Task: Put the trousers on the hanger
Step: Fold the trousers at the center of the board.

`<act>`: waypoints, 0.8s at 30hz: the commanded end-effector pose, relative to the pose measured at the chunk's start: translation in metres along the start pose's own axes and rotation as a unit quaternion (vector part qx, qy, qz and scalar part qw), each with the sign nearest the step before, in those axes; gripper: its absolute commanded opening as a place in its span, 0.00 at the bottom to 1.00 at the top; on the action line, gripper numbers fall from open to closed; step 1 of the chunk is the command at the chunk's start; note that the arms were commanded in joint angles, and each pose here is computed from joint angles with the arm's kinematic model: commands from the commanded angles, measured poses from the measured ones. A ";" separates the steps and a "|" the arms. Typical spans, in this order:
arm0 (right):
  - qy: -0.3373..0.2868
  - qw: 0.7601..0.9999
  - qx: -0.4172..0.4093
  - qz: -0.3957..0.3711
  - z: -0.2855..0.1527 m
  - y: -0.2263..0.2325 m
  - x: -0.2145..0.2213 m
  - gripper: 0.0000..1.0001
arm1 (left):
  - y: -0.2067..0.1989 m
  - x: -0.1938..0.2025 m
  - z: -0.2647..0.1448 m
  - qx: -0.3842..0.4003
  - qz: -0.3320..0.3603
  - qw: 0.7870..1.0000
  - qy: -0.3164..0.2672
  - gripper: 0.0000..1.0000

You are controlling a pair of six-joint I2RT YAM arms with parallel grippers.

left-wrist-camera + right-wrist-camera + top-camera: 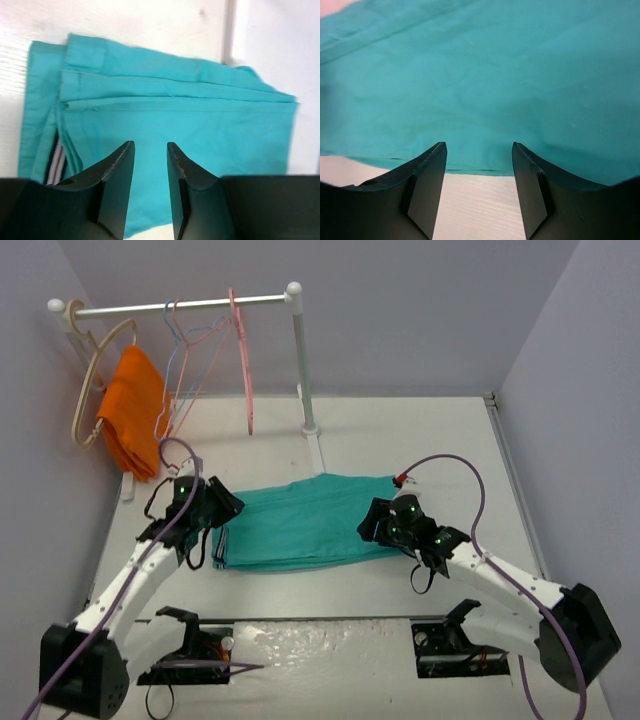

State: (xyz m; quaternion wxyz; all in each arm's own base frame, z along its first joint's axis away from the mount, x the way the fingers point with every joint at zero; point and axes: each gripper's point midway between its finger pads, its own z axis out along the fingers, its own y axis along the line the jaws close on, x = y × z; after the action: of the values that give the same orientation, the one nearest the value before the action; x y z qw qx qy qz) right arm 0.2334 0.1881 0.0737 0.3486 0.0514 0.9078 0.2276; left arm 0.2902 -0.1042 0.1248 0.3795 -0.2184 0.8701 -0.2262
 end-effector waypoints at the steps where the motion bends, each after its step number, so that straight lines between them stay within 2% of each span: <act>1: -0.036 0.997 -0.069 -0.030 -0.020 0.037 -0.032 0.53 | 0.010 0.038 -0.003 0.023 -0.030 0.999 0.037 0.26; 4: -0.039 0.997 -0.064 -0.030 -0.019 0.034 -0.032 0.53 | 0.040 0.062 0.003 -0.020 -0.047 0.997 0.058 0.20; 7: -0.034 0.998 -0.047 -0.025 -0.014 0.025 -0.026 0.53 | 0.073 0.084 0.005 -0.077 -0.068 0.992 0.076 0.18; 13: -0.026 0.999 -0.025 -0.024 -0.006 0.012 -0.017 0.53 | 0.098 0.082 0.000 -0.134 -0.092 0.985 0.057 0.19; 16: -0.032 0.999 -0.029 -0.033 -0.005 0.017 -0.023 0.53 | 0.086 0.065 -0.005 -0.115 -0.067 0.990 0.043 0.23; 20: -0.044 0.996 -0.057 -0.052 -0.003 0.037 -0.041 0.49 | 0.038 0.020 -0.009 -0.040 -0.030 0.999 0.005 0.26; 24: -0.048 0.994 -0.075 -0.065 0.014 0.055 -0.055 0.40 | 0.000 -0.014 0.001 0.013 -0.004 1.000 -0.015 0.26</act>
State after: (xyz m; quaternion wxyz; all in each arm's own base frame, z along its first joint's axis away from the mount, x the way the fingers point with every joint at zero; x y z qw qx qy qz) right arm 0.2433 0.2004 0.0852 0.3559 -0.0009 0.9056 0.2308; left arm 0.2530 -0.0862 0.0790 0.3242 -0.2712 0.8837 -0.2009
